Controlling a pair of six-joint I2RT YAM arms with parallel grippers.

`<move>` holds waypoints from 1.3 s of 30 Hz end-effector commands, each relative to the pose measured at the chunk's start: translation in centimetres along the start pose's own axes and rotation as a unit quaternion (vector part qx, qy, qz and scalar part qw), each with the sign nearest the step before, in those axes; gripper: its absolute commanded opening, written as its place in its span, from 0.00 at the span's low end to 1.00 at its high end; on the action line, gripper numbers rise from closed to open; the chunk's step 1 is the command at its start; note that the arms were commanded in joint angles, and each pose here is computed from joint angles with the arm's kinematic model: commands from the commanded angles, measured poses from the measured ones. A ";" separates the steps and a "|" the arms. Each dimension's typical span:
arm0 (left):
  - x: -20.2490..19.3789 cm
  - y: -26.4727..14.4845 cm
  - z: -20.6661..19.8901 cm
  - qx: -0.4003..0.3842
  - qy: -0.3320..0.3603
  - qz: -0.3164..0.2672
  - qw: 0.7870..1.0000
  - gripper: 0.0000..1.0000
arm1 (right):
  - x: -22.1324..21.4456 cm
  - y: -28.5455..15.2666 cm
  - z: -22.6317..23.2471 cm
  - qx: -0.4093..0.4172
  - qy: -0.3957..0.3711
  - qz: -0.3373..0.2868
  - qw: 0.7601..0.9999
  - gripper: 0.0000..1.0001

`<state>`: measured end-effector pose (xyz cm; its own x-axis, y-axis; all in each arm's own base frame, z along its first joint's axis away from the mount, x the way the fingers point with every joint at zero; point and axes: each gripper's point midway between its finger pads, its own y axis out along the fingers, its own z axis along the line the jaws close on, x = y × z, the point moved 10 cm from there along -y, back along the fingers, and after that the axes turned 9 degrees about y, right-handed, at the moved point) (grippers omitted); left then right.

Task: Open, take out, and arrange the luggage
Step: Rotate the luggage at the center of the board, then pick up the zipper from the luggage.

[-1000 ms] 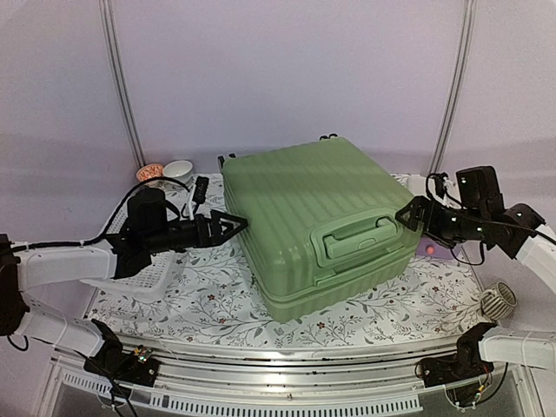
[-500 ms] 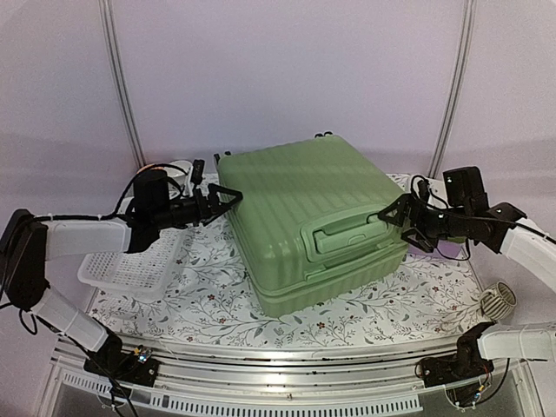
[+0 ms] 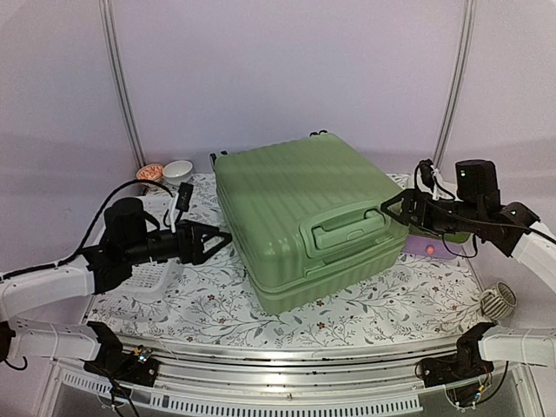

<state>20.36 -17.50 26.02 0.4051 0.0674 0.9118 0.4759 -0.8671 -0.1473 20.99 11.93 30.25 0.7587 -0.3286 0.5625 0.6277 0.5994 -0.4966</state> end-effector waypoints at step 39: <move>-13.5 3.3 -2.1 -0.006 0.205 0.051 0.977 0.37 | 0.0 -5.4 1.9 0.068 -0.113 -0.126 0.983 0.98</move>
<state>14.56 -21.69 13.57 0.1676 -0.2382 0.9567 0.4144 -0.8635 -0.2876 17.57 10.17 32.50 0.5623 -0.2972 0.7717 0.7286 0.6193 -0.2924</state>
